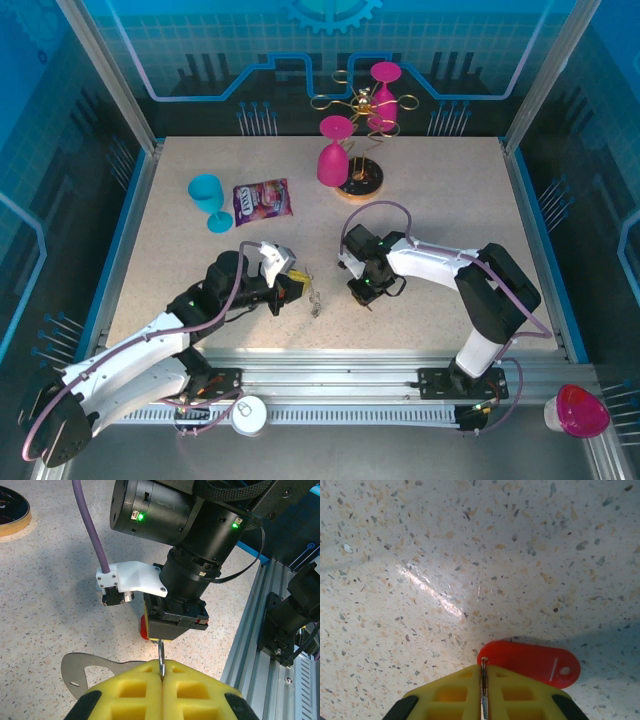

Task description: Put the keys on the keyring

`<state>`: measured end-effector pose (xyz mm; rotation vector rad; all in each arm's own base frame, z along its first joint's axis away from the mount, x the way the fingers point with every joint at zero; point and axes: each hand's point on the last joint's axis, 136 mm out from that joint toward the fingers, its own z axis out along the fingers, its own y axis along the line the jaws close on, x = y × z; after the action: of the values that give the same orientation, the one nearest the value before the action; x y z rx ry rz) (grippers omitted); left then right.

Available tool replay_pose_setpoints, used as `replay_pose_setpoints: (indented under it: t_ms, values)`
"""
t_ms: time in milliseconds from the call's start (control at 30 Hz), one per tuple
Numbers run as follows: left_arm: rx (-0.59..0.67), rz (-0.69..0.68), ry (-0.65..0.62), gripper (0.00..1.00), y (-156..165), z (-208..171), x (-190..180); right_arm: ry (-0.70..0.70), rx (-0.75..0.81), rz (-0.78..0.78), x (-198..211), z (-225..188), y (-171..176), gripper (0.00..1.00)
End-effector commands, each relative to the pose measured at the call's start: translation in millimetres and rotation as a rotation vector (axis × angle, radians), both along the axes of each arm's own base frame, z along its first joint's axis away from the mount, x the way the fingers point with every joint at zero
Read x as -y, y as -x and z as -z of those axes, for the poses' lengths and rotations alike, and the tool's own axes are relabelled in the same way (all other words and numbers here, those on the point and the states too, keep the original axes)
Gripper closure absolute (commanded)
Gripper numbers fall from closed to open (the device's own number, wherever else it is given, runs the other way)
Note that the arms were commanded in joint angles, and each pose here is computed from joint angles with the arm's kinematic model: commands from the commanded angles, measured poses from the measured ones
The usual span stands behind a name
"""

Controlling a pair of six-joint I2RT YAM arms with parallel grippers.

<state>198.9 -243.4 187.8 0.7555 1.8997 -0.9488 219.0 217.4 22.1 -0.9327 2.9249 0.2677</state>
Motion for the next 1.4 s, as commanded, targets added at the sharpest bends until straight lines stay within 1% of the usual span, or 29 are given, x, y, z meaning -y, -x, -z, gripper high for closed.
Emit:
replay_pose_setpoints:
  t_ms: [0,233,433,633,867,967,1067,1133,1233,1333,1367]
  values:
    - [0.019,-0.002,0.001,1.0,-0.3,-1.6,-1.7,0.003,-0.022,0.007,0.6,-0.7,-1.2,0.89]
    - [0.02,-0.003,0.002,1.0,-0.5,-2.1,-1.9,0.006,-0.024,0.007,1.1,0.5,-1.4,0.87]
    - [0.018,-0.001,0.002,1.0,0.1,-1.5,-1.9,0.006,-0.025,0.004,0.8,1.3,-1.2,0.88]
    - [0.014,0.0,-0.001,1.0,0.6,-0.3,-2.0,-0.004,-0.013,0.002,-0.2,-3.4,-2.1,1.0]
    - [0.004,0.001,-0.013,1.0,0.4,5.8,-1.9,-0.047,0.058,-0.027,-2.0,-26.5,-4.0,1.0]
    - [-0.01,0.008,-0.019,1.0,0.2,13.4,-0.1,-0.091,0.124,-0.098,-10.3,-39.0,-1.4,1.0]
    - [-0.011,0.019,-0.021,1.0,-0.3,17.0,2.1,-0.166,0.218,-0.208,-26.3,-57.0,4.5,1.0]
    - [-0.003,0.026,-0.022,1.0,-0.7,17.0,3.2,-0.241,0.275,-0.313,-41.4,-72.7,14.7,1.0]
    - [0.01,0.044,-0.011,1.0,-0.4,13.4,6.5,-0.355,0.361,-0.521,-65.7,-97.0,41.1,1.0]
    - [0.023,0.056,-0.004,1.0,-0.5,11.2,8.6,-0.438,0.421,-0.582,-76.0,-119.1,48.9,1.0]
    - [0.026,0.061,-0.002,1.0,-0.2,11.2,9.3,-0.461,0.408,-0.604,-74.6,-116.4,56.3,1.0]
